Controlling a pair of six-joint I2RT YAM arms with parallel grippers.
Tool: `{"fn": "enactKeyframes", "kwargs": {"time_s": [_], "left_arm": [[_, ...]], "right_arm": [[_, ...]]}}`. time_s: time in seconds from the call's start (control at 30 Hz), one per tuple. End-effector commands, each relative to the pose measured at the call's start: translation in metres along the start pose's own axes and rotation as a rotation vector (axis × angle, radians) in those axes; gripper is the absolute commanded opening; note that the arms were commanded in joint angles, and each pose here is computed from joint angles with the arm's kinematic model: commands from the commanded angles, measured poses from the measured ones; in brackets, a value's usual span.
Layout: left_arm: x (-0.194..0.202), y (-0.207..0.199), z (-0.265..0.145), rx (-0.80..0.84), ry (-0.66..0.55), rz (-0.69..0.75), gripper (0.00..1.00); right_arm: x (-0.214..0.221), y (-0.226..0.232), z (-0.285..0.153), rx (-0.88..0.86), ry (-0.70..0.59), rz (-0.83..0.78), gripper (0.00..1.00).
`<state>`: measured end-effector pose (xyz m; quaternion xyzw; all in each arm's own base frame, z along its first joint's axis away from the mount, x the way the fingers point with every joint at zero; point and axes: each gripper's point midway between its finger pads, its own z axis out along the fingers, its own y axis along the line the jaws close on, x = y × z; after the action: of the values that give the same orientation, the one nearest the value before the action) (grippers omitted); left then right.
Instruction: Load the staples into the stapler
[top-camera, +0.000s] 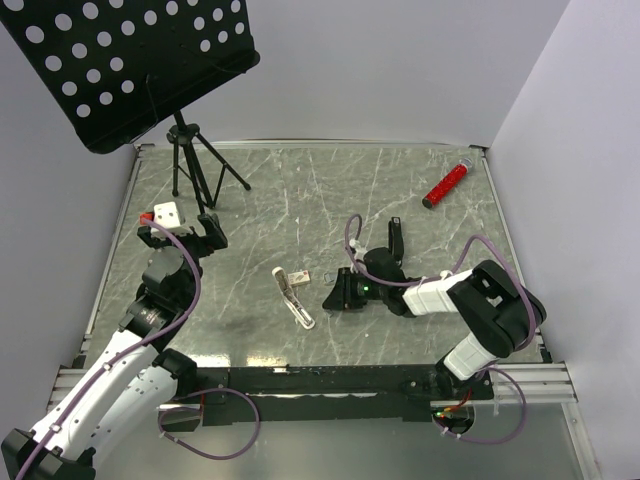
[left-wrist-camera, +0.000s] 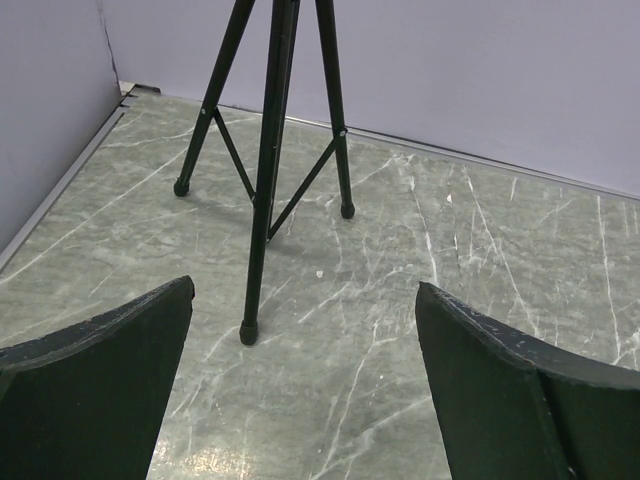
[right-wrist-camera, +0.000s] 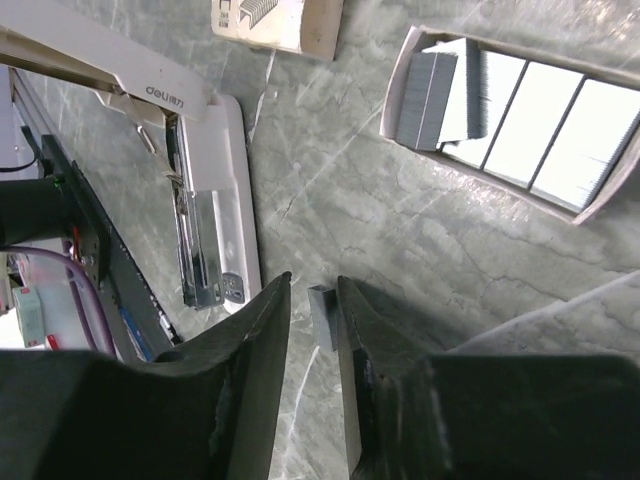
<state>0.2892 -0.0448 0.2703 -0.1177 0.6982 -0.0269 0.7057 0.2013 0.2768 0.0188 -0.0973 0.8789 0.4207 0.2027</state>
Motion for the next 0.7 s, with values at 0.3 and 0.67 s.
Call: {"fn": "enactKeyframes", "kwargs": {"time_s": [0.3,0.67], "left_arm": [[-0.009,-0.003,0.000,0.013,-0.031,-0.029,0.97],[-0.012,-0.001,-0.002,0.009,-0.042,-0.035,0.97]], "right_arm": [[0.001,-0.048,-0.023,0.281,0.004,-0.061,0.47],[-0.022,-0.011,-0.050,0.493,0.121,-0.123,0.65]]}}
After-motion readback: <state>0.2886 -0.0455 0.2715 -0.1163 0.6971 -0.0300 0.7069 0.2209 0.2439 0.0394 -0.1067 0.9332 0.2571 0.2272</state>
